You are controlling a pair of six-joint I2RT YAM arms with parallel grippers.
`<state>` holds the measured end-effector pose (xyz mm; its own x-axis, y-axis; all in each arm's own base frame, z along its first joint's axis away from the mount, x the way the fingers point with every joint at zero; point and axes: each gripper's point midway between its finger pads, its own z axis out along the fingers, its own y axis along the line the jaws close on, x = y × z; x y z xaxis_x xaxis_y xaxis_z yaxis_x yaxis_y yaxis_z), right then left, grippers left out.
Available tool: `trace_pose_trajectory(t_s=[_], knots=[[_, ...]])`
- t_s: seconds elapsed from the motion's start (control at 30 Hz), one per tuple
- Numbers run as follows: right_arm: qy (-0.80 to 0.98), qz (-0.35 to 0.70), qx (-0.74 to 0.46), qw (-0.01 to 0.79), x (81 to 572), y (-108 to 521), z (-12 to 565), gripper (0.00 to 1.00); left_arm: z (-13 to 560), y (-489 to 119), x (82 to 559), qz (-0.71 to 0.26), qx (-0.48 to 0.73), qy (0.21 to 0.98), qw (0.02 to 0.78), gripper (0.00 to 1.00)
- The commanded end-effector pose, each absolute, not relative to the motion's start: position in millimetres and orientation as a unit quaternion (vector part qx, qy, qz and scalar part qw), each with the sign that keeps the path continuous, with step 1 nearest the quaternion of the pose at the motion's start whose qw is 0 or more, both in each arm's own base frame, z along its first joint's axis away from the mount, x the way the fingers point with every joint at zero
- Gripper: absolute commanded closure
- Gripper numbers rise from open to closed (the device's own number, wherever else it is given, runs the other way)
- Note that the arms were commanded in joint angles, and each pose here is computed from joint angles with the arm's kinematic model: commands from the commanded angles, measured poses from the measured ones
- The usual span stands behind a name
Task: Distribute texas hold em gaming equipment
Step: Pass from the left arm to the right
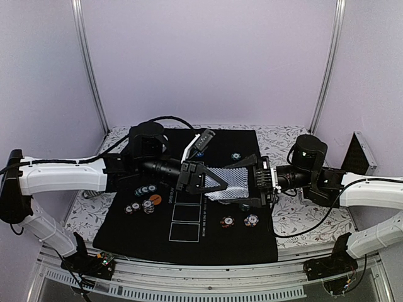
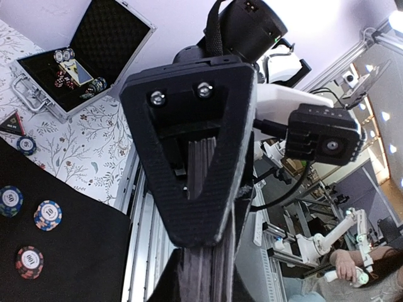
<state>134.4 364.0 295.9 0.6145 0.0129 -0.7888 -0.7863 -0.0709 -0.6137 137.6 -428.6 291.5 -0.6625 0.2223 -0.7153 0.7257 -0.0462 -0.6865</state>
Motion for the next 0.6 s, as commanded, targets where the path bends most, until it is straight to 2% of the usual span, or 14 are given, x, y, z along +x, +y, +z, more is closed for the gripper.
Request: trace_pose_trajectory(t_s=[0.0, 0.1, 0.37, 0.5, 0.57], knots=[[0.287, 0.321, -0.647, 0.629, 134.8, 365.5, 307.8, 0.33, 296.7, -430.1, 141.4, -0.632, 0.360, 0.656, 0.199, 1.00], [0.290, 0.320, -0.645, 0.630, 135.6, 365.0, 308.3, 0.37, 296.8, -429.7, 141.5, -0.633, 0.360, 0.656, 0.199, 1.00], [0.304, 0.307, -0.641, 0.635, 139.9, 361.9, 302.9, 0.33, 298.5, -429.8, 141.7, -0.635, 0.361, 0.654, 0.198, 1.00], [0.302, 0.305, -0.639, 0.638, 139.7, 361.0, 306.5, 0.45, 298.9, -431.4, 143.4, -0.636, 0.363, 0.653, 0.195, 1.00], [0.306, 0.305, -0.636, 0.640, 140.8, 360.2, 307.4, 0.47, 300.3, -431.8, 143.3, -0.637, 0.365, 0.651, 0.193, 1.00]])
